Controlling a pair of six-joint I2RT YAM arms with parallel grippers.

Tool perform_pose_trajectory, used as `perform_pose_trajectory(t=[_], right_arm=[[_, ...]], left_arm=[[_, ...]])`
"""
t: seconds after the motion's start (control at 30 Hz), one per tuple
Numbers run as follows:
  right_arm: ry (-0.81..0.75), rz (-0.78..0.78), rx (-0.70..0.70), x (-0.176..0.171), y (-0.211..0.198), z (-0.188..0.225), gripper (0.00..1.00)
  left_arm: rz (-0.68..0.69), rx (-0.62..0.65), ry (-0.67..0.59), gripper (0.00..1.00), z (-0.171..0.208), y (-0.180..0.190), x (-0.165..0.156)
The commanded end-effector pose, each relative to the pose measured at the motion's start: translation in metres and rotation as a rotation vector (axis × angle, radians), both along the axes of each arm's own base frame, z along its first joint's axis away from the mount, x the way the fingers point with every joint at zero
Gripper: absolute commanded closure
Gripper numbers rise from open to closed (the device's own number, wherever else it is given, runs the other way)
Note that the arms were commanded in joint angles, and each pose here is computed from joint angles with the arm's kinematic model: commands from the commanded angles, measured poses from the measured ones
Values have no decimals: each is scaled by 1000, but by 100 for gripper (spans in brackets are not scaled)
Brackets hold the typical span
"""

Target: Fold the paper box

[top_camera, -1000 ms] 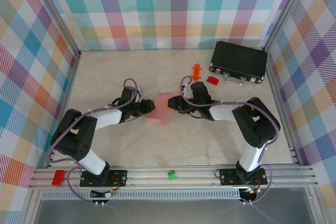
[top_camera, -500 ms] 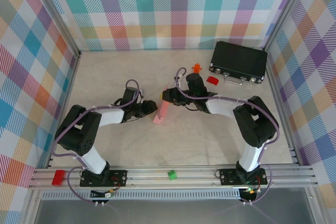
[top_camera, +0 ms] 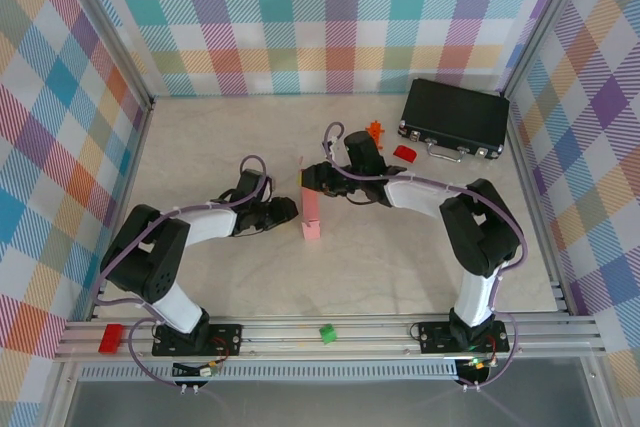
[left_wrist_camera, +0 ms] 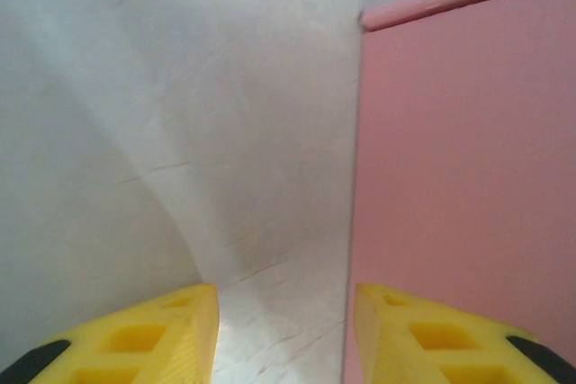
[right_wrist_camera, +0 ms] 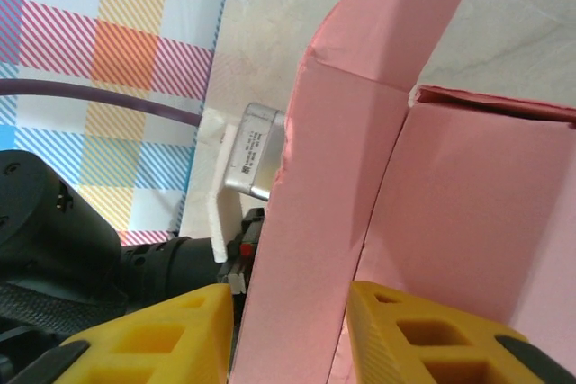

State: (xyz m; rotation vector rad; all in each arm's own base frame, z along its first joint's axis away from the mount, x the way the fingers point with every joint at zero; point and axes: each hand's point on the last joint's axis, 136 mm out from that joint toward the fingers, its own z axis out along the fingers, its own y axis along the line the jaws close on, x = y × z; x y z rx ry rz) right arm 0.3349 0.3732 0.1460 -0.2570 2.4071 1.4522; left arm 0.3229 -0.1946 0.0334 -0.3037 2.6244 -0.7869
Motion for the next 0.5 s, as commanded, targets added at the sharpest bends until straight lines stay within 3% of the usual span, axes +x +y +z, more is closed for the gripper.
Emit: perform_pose_trajectory(t=[0.0, 0.33, 0.47], right_arm=[[-36, -17, -111, -2, -13, 2, 58], [-138, -52, -185, 1, -29, 33, 50], [-118, -146, -292, 6, -51, 20, 50]], left_arm=[[2, 64, -36, 56, 21, 8, 3], [-3, 78, -88, 54, 44, 9, 9], [24, 95, -94, 54, 45, 14, 12]])
